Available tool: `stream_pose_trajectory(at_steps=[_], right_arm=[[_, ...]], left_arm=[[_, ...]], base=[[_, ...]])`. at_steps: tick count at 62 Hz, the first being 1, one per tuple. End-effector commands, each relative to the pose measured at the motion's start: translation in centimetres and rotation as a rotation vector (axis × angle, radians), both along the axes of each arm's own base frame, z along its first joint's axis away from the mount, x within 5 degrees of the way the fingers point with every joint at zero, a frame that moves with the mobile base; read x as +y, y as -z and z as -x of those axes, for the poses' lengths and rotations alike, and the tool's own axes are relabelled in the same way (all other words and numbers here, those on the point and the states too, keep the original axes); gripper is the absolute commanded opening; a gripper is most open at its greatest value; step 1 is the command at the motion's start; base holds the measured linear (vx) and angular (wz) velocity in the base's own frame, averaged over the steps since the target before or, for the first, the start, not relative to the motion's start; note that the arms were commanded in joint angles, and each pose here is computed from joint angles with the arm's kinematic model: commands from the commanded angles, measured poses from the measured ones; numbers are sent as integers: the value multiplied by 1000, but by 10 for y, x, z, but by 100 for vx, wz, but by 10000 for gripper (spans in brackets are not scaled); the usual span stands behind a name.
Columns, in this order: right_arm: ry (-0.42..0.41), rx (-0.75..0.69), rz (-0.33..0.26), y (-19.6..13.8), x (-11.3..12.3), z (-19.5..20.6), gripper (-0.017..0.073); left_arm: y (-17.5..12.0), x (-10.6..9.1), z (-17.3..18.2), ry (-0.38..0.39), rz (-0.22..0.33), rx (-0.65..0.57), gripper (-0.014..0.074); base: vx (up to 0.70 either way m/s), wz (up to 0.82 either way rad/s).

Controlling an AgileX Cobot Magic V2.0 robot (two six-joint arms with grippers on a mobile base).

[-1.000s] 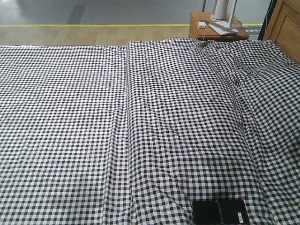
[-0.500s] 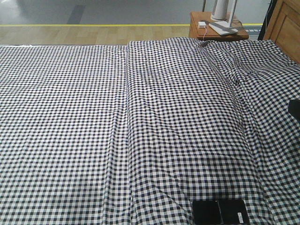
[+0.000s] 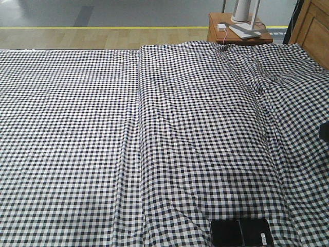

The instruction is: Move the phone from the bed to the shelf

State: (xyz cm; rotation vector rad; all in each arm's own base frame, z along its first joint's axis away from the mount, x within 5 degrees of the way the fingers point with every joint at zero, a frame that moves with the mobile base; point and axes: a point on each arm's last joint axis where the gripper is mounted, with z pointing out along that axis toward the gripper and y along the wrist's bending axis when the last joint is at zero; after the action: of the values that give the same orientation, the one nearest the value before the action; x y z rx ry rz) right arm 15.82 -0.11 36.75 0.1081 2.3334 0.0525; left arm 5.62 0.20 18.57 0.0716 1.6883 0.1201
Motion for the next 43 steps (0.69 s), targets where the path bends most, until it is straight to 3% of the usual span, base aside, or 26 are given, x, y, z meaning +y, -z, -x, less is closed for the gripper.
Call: stream_pose_trajectory(at_steps=[1, 14, 26, 36, 43], right_arm=[[39, -63, -2, -24, -5, -5, 691], [108, 39, 29, -27, -29, -22, 686], [139, 112, -20, -8, -52, -47, 683], [107, 197, -116, 23, -81, -76, 675], [82, 205, -235, 48, -104, -97, 668]], left_arm=[[-15, 0, 1, 2, 11, -108, 1], [-15, 0, 1, 2, 11, -108, 1], [-15, 0, 1, 2, 11, -108, 1], [-15, 0, 1, 2, 11, -108, 1], [-15, 0, 1, 2, 11, -108, 1]], base=[[0, 0], [0, 0], [0, 0], [0, 0], [0, 0]])
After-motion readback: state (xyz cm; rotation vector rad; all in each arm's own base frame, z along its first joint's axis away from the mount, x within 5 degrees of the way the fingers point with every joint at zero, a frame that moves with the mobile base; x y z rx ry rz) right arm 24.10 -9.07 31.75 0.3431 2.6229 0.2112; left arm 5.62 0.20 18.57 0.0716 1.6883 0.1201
